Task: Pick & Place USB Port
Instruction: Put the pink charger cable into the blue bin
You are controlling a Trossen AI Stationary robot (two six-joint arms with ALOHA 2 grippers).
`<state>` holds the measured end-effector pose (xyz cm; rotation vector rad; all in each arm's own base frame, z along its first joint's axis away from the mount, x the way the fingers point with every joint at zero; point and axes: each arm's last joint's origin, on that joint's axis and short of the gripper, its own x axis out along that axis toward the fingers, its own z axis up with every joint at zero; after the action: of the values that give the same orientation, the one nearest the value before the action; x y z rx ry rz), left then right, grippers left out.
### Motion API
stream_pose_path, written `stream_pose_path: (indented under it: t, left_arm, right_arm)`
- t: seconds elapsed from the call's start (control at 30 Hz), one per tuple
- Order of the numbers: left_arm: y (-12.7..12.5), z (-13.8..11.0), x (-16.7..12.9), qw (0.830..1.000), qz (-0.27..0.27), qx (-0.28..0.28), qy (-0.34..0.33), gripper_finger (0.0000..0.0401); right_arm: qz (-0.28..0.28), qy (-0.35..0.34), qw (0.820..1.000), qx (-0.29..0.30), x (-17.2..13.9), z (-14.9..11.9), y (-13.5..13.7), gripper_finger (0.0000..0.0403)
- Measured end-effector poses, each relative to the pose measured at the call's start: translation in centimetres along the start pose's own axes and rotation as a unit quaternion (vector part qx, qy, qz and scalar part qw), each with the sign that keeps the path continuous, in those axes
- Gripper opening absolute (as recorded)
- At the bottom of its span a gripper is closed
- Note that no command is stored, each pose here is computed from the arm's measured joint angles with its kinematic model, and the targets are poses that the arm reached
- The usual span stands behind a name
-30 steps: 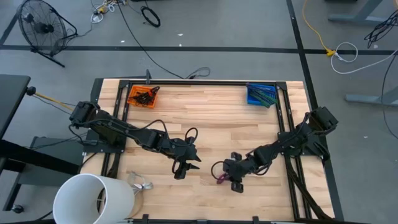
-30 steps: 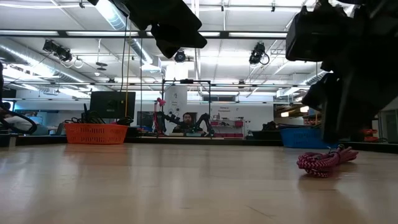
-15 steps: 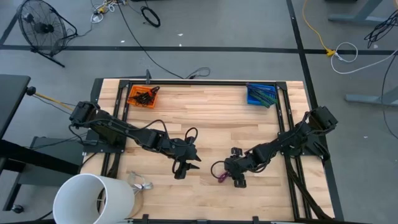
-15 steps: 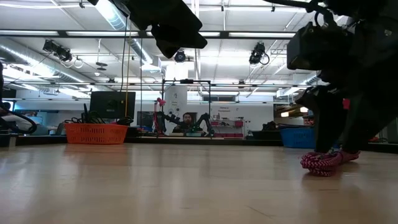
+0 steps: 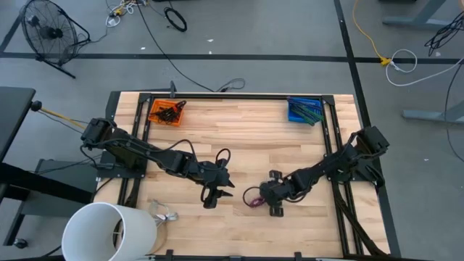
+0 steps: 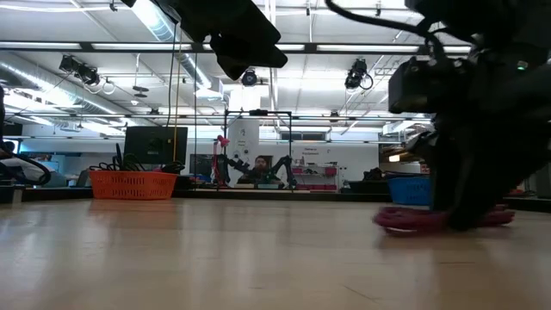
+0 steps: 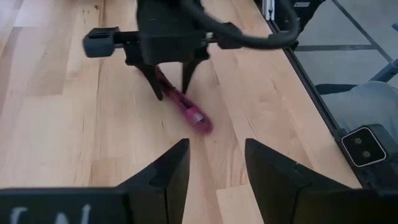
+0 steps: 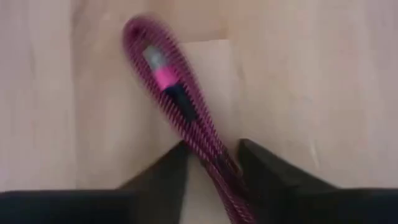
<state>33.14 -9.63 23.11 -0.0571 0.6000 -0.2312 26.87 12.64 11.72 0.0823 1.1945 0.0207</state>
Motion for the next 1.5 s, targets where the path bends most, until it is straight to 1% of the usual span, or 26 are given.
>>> stream_pose_path:
  t: [0.03,0.13,0.17,0.3,0.37,0.43,0.47,0.53,0.6,0.73,0.8,0.93,1.07,1.17,1.27,1.37,1.5]
  left_arm:
    - [0.0,0.0,0.0,1.000,0.000,0.000,0.000,0.0158]
    - [0.0,0.0,0.0,1.000,0.000,0.000,0.000,0.0158]
    - [0.0,0.0,0.0,1.000,0.000,0.000,0.000,0.0158]
    - [0.0,0.0,0.0,1.000,0.000,0.000,0.000,0.0158]
    - [0.0,0.0,0.0,1.000,0.000,0.000,0.000,0.0158]
    - [0.0,0.0,0.0,1.000,0.000,0.000,0.000,0.0158]
    - [0.0,0.0,0.0,1.000,0.000,0.000,0.000,0.0158]
    - [0.0,0.0,0.0,1.000,0.000,0.000,0.000,0.0158]
    - [0.0,0.0,0.0,1.000,0.000,0.000,0.000,0.0158]
    - [0.0,0.0,0.0,1.000,0.000,0.000,0.000,0.0158]
    - [0.0,0.0,0.0,1.000,0.000,0.000,0.000,0.0158]
    - [0.0,0.0,0.0,1.000,0.000,0.001,0.001,0.0158]
    - [0.0,0.0,0.0,1.000,0.000,0.001,0.001,0.0158]
    - [0.0,0.0,0.0,1.000,0.000,0.001,0.002,0.0158]
    - [0.0,0.0,0.0,1.000,0.000,0.002,0.002,0.0158]
    - [0.0,0.0,0.0,1.000,0.000,0.002,0.002,0.0158]
    - [0.0,0.0,0.0,1.000,0.000,0.002,0.002,0.0158]
  right_arm:
    - [-0.002,0.003,1.000,0.011,0.0,0.0,-0.1,0.0141]
    - [-0.004,0.004,1.000,0.027,-0.1,0.0,-0.4,0.0039]
    - [-0.006,0.002,1.000,0.028,-0.1,0.1,-0.4,0.0023]
    - [-0.005,0.001,0.999,0.051,-0.1,0.5,-1.3,0.0020]
    - [-0.001,0.002,0.999,0.045,-0.3,0.7,-1.8,0.0011]
    - [0.003,-0.001,0.999,0.044,-0.8,1.1,-2.6,0.0010]
    - [-0.008,-0.004,0.999,0.047,-1.0,1.3,-3.3,0.0010]
    - [-0.060,-0.004,0.997,0.051,-1.6,1.4,-5.0,0.0010]
    - [-0.099,-0.009,0.993,0.065,-2.4,1.6,-6.6,0.0010]
    - [-0.149,0.023,0.983,0.104,-4.2,1.3,-10.1,0.0010]
    - [-0.171,0.025,0.978,0.119,-5.3,1.2,-11.8,0.0010]
    - [-0.183,0.018,0.971,0.153,-7.2,1.1,-14.7,0.0010]
    - [-0.210,0.008,0.961,0.179,-9.1,0.6,-17.3,0.0010]
    - [-0.225,-0.009,0.953,0.201,-10.5,0.2,-19.1,0.0010]
    - [-0.242,-0.008,0.946,0.218,-11.6,-0.5,-20.6,0.0010]
    - [-0.257,0.000,0.937,0.236,-12.4,-1.3,-21.9,0.0010]
    - [-0.286,0.041,0.923,0.253,-13.0,-2.6,-23.4,0.0010]
